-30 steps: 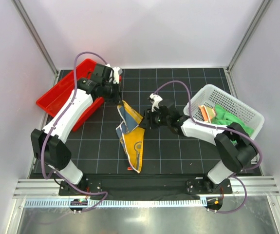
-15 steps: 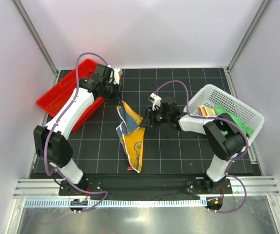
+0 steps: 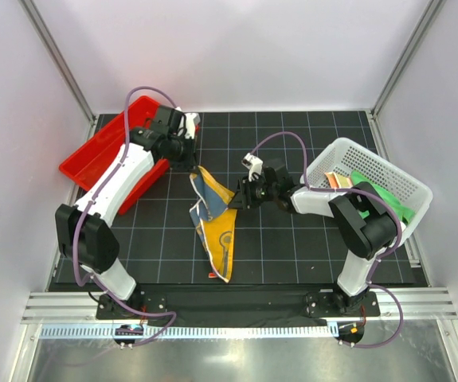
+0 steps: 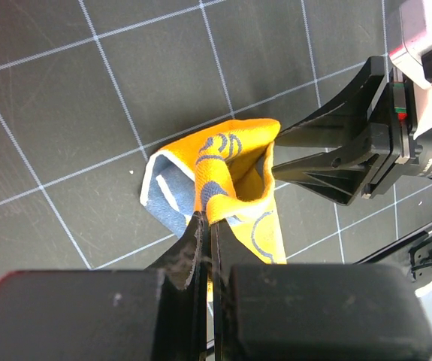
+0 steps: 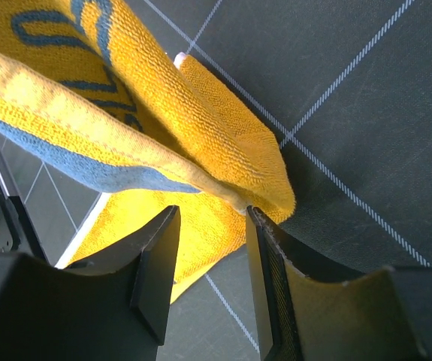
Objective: Fold and stack the towels
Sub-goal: Flatten out the crumpled towel
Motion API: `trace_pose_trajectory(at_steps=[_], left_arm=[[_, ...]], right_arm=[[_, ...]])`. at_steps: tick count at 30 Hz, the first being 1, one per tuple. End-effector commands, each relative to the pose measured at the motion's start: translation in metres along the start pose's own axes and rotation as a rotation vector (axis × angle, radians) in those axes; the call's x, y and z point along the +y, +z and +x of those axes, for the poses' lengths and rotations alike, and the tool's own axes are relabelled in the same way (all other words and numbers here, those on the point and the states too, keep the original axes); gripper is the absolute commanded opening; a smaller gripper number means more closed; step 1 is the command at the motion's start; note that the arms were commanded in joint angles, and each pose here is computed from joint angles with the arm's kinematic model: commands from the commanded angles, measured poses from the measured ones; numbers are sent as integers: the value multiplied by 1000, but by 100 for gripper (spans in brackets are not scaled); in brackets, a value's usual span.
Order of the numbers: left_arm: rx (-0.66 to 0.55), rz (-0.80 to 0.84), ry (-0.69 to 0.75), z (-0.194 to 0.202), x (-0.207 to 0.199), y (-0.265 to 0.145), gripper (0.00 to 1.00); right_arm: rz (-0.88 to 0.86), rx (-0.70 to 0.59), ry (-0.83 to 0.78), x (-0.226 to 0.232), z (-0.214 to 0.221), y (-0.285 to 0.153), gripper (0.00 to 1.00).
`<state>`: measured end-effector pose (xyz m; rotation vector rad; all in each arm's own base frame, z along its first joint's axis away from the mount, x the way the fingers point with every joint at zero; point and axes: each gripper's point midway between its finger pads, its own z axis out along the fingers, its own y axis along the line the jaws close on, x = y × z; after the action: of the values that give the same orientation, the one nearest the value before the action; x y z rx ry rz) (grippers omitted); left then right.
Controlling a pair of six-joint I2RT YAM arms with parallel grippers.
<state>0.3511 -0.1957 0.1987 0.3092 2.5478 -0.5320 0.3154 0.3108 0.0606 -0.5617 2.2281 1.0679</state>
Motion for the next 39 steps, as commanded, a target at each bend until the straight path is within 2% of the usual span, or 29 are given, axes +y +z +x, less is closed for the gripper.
trace_pose_trajectory(at_steps=[1, 17, 21, 24, 25, 27, 28, 30, 31, 32, 34, 37, 39], left_arm=[[-21, 19, 17, -6, 0, 0, 0], [-5, 10, 12, -2, 6, 5, 0], [-2, 6, 12, -2, 8, 6, 0], [-6, 4, 20, -3, 9, 5, 0], [-10, 11, 29, -4, 7, 2, 0], [-22, 17, 48, -7, 6, -2, 0], [-31, 19, 58, -10, 4, -5, 0], [-71, 18, 77, -20, -1, -22, 0], [-89, 22, 83, -24, -5, -30, 0], [-125, 42, 100, -32, -14, -47, 0], [-162, 74, 145, -35, -33, -67, 0], [-243, 125, 243, -33, -76, -107, 0], [-297, 145, 314, -26, -102, -136, 0]], right_arm=[[-14, -39, -67, 2, -18, 2, 48], [-77, -44, -124, 6, -22, 10, 48], [-71, -35, -122, 5, -21, 8, 35], [-45, -46, -106, 9, -23, -4, 18], [-9, -49, -101, 7, -25, -8, 8], [68, -38, -73, 4, -26, -24, 1], [125, -102, -93, 10, -48, -43, 1], [197, -91, -109, 15, -55, -69, 1], [209, -153, -149, 34, -76, -95, 1], [262, -121, -142, 34, -72, -110, 1], [265, -209, -220, 69, -104, -149, 1], [305, -210, -305, 103, -108, -189, 1], [305, -270, -364, 132, -111, -226, 1]])
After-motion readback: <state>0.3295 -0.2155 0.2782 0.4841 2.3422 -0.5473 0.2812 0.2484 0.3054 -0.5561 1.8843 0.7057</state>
